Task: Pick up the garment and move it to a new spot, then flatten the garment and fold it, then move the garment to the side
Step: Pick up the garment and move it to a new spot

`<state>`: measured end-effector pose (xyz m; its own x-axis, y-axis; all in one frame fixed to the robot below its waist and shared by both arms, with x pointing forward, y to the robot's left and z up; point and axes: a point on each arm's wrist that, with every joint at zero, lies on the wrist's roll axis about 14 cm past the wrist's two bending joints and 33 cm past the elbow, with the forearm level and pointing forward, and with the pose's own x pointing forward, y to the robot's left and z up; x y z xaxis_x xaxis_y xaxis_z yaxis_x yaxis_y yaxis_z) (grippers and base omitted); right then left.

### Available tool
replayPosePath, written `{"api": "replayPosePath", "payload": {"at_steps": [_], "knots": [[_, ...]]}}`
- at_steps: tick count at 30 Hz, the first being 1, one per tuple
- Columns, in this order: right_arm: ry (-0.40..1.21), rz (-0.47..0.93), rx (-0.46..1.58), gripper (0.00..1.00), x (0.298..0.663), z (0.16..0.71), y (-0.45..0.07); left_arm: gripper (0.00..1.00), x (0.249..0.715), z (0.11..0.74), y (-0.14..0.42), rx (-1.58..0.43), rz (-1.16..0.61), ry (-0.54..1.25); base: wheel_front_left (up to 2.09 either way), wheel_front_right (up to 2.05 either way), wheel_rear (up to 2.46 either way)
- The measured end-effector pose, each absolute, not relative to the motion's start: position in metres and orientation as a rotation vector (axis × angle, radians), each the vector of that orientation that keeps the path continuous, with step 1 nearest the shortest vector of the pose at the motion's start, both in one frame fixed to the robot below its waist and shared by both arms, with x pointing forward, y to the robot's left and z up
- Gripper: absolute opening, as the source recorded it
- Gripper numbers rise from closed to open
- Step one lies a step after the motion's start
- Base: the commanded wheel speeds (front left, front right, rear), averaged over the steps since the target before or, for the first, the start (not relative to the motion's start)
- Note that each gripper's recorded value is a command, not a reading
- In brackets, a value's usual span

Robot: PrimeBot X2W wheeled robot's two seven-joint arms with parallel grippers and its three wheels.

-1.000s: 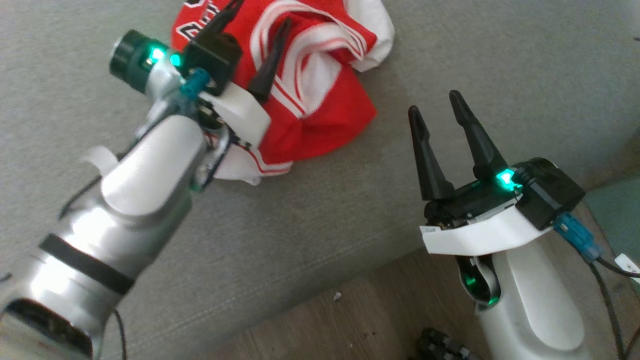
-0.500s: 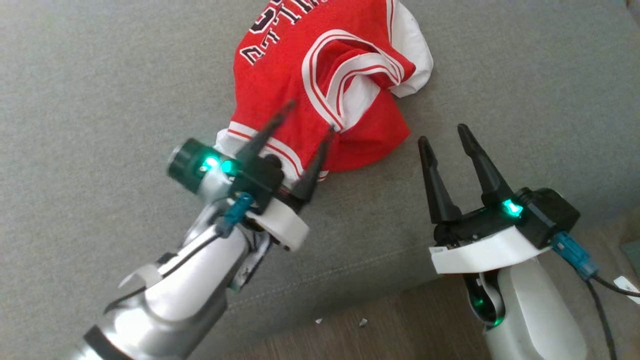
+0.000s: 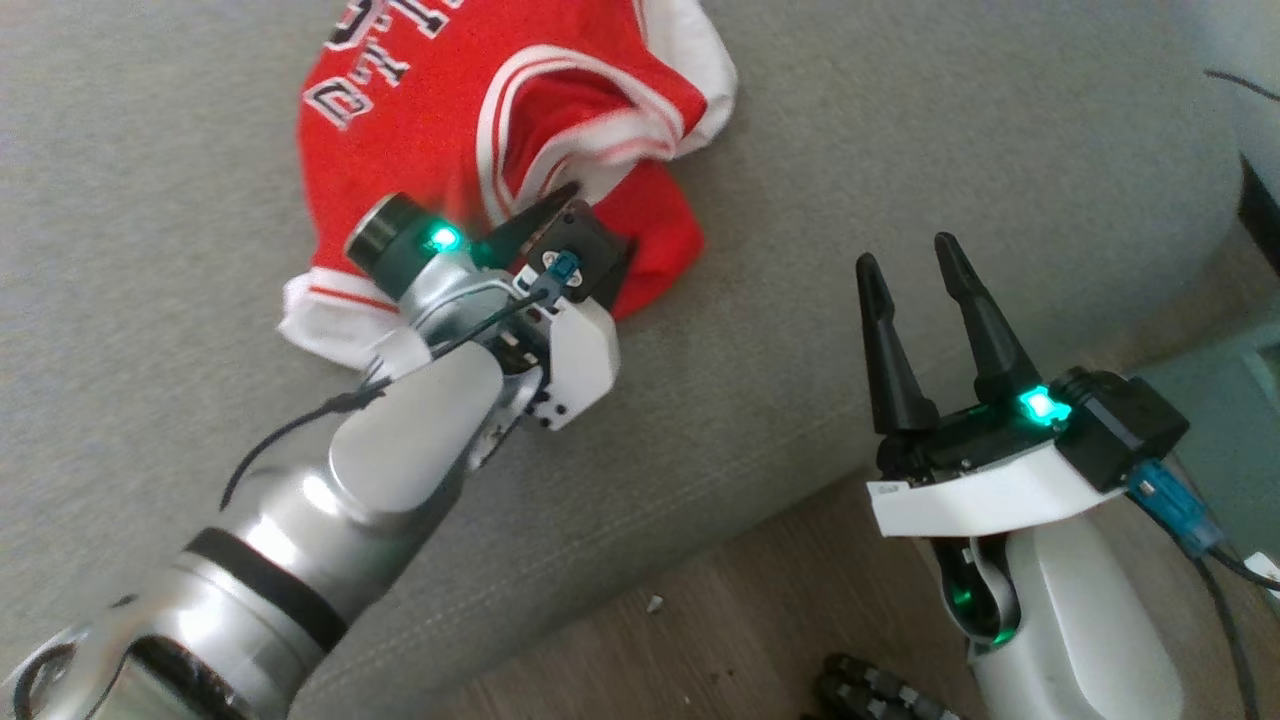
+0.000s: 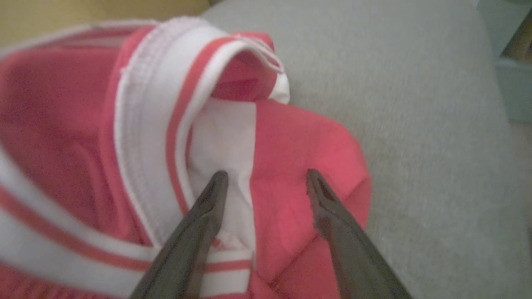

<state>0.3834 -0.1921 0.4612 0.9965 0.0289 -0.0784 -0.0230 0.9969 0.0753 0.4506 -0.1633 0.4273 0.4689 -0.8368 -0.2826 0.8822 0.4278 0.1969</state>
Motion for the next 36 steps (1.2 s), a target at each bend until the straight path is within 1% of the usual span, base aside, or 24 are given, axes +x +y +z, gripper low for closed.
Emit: {"api": "replayPosePath", "payload": {"at_steps": [2, 4, 6, 7, 8, 12, 17, 18, 22, 23, 27, 30, 33, 36], "knots": [[0.093, 0.008, 0.069, 1.0, 0.381, 0.458, -0.198, 1.0, 0.454, 0.405, -0.162, 0.422, -1.081, 0.21, 0.0, 0.0, 0.0], [0.099, -0.008, 0.07, 1.0, 0.379, 0.456, -0.202, 1.0, 0.456, 0.387, -0.16, 0.462, -1.082, 0.27, 0.0, 0.0, 0.0], [0.103, -0.022, 0.07, 1.0, 0.377, 0.456, -0.206, 1.0, 0.457, 0.383, -0.164, 0.472, -1.097, 0.279, 0.0, 0.0, 0.0], [0.105, -0.026, 0.07, 1.0, 0.377, 0.455, -0.208, 0.81, 0.457, 0.384, -0.167, 0.474, -1.106, 0.27, 0.0, 0.0, 0.0], [0.104, -0.029, 0.07, 1.0, 0.376, 0.456, -0.208, 0.0, 0.457, 0.386, -0.169, 0.474, -1.116, 0.258, 0.0, 0.0, 0.0], [0.087, -0.029, 0.072, 1.0, 0.376, 0.461, -0.209, 0.0, 0.45, 0.41, -0.18, 0.402, -1.151, 0.183, 0.0, 0.0, 0.0], [0.057, -0.006, 0.075, 1.0, 0.378, 0.47, -0.202, 0.0, 0.448, 0.48, -0.197, 0.24, -1.181, 0.049, 0.0, 0.0, 0.0], [0.057, -0.006, 0.075, 1.0, 0.378, 0.47, -0.202, 0.0, 0.448, 0.48, -0.197, 0.24, -1.181, 0.049, 0.0, 0.0, 0.0], [0.042, 0.026, 0.079, 1.0, 0.378, 0.474, -0.192, 0.0, 0.472, 0.559, -0.19, 0.146, -1.132, -0.095, 0.0, 0.0, 0.0], [0.028, 0.046, 0.083, 1.0, 0.379, 0.478, -0.185, 0.0, 0.486, 0.598, -0.179, 0.141, -1.093, -0.158, 0.0, 0.0, 0.0], [0.001, 0.084, 0.092, 1.0, 0.382, 0.487, -0.173, 0.0, 0.509, 0.668, -0.148, 0.076, -1.002, -0.25, 0.0, 0.0, 0.0], [-0.005, 0.108, 0.1, 1.0, 0.381, 0.488, -0.165, 0.0, 0.524, 0.719, -0.113, 0.016, -0.906, -0.334, 0.0, 0.0, 0.0], [0.004, 0.134, 0.112, 1.0, 0.38, 0.485, -0.155, 0.0, 0.535, 0.76, -0.07, -0.019, -0.803, -0.402, 0.0, 0.0, 0.0], [0.006, 0.169, 0.113, 1.0, 0.382, 0.484, -0.144, 0.0, 0.54, 0.786, -0.025, -0.029, -0.701, -0.447, 0.0, 0.0, 0.0]]}}
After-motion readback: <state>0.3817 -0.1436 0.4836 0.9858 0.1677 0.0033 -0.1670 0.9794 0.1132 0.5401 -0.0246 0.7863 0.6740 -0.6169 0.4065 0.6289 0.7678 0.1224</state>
